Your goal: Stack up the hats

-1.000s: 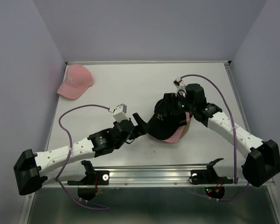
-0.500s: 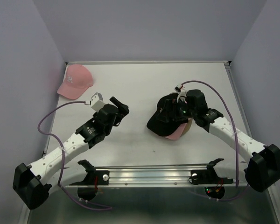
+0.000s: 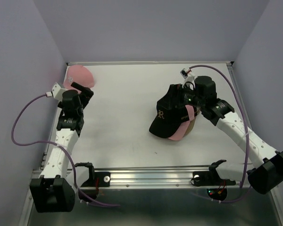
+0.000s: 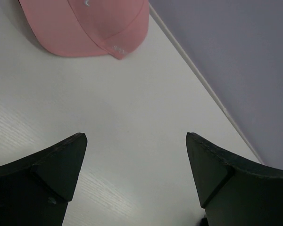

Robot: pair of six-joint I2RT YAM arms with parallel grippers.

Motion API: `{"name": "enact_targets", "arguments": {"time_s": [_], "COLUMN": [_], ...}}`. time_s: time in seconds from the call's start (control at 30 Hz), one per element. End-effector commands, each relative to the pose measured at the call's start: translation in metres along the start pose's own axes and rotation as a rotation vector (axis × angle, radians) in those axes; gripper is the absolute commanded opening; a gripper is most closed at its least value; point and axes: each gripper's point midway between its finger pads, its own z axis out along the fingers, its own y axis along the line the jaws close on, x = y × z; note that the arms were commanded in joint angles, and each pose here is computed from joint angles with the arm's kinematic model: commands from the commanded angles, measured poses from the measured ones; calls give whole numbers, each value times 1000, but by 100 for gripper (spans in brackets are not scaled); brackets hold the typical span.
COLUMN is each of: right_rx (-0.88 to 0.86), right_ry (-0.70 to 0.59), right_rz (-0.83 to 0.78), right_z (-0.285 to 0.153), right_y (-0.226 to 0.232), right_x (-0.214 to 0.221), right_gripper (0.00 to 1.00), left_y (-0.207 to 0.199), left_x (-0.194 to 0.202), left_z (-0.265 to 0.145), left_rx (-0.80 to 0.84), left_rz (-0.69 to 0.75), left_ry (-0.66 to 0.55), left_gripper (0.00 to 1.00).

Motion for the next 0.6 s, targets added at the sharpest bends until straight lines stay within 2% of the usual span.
{"name": "enact_targets", "arguments": {"time_s": [0.0,0.13,0.3,0.4,0.57], "right_rx": [-48,-27,29,46,92], "right_ry": [-59,-92,-137,-134,-149], "right_rz": [-5,-5,-25,-32,-40], "right_z": [0,6,6,9,9], "right_y": [17,14,6,1,-8], "right_x": [-28,-40,-53,-53,-54], "right_gripper": [100,100,100,100,100], "left_y": [4,29,62,65,96], "left_x": [-31,-36,-56,-70,-75], "left_z": [26,65,95,115,154], "left_rx": [77,73,20,47,15], "left_rz": [76,73,44,33,-8], "left_ry": [-34,30,2,-21,14], "left_gripper": [99,99,99,99,99]}}
